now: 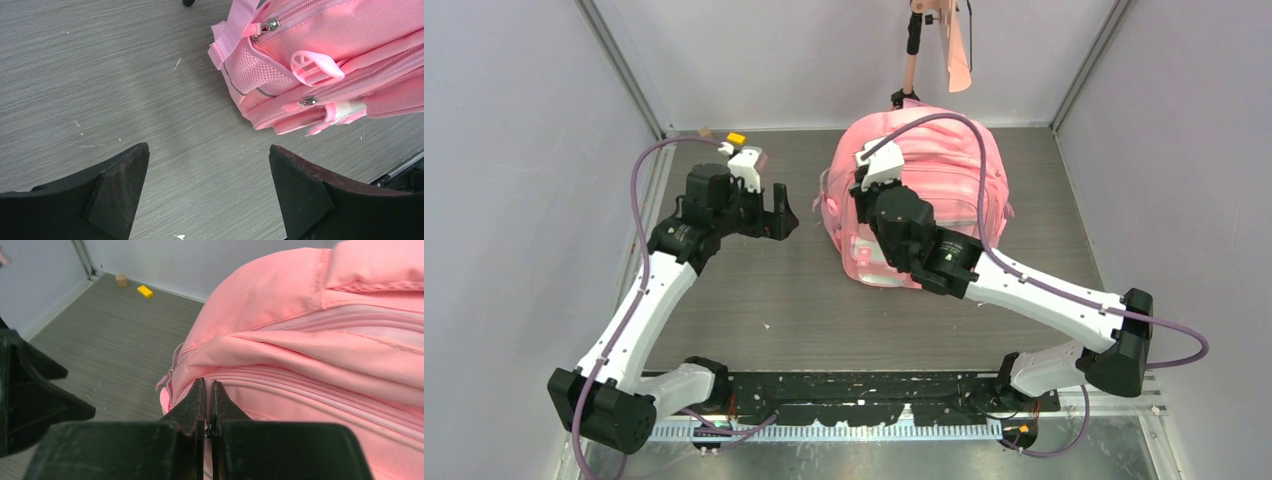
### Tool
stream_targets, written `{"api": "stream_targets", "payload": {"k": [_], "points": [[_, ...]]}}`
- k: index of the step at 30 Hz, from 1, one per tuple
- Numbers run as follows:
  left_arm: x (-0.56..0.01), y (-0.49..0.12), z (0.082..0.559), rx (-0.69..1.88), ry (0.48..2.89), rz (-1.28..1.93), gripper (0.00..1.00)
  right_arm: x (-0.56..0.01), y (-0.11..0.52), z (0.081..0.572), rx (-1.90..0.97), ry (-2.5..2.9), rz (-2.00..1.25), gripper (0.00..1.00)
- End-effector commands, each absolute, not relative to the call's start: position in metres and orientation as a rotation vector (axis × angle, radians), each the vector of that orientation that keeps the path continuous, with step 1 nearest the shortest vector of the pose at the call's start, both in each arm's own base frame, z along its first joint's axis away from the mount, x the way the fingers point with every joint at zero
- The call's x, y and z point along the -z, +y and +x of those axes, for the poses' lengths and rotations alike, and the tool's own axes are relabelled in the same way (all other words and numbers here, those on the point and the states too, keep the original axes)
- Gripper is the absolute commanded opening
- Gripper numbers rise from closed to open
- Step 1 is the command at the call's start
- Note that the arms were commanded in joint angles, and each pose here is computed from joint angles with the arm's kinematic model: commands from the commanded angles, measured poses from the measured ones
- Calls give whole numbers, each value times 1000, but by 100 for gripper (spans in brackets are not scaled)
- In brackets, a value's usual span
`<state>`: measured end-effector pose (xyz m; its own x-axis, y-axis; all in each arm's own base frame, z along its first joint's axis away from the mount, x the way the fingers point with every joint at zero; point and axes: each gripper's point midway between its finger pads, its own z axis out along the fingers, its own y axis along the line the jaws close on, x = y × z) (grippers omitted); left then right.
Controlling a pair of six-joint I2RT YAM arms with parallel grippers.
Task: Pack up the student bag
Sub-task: Zip the student bag at the center of the board.
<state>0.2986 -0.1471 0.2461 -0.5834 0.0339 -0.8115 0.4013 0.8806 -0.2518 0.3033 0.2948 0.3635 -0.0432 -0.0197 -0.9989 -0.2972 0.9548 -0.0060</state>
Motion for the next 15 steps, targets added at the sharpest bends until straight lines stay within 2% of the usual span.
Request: {"api": "stream_targets", "payload": {"k": [1,15], "points": [[-265,-146,295,573,2086,305,94,-362,316,291,-142,1590,-476,0],[-262,-146,298,608,2092,264,94,-293,340,285,236,1629,-807,1]]}}
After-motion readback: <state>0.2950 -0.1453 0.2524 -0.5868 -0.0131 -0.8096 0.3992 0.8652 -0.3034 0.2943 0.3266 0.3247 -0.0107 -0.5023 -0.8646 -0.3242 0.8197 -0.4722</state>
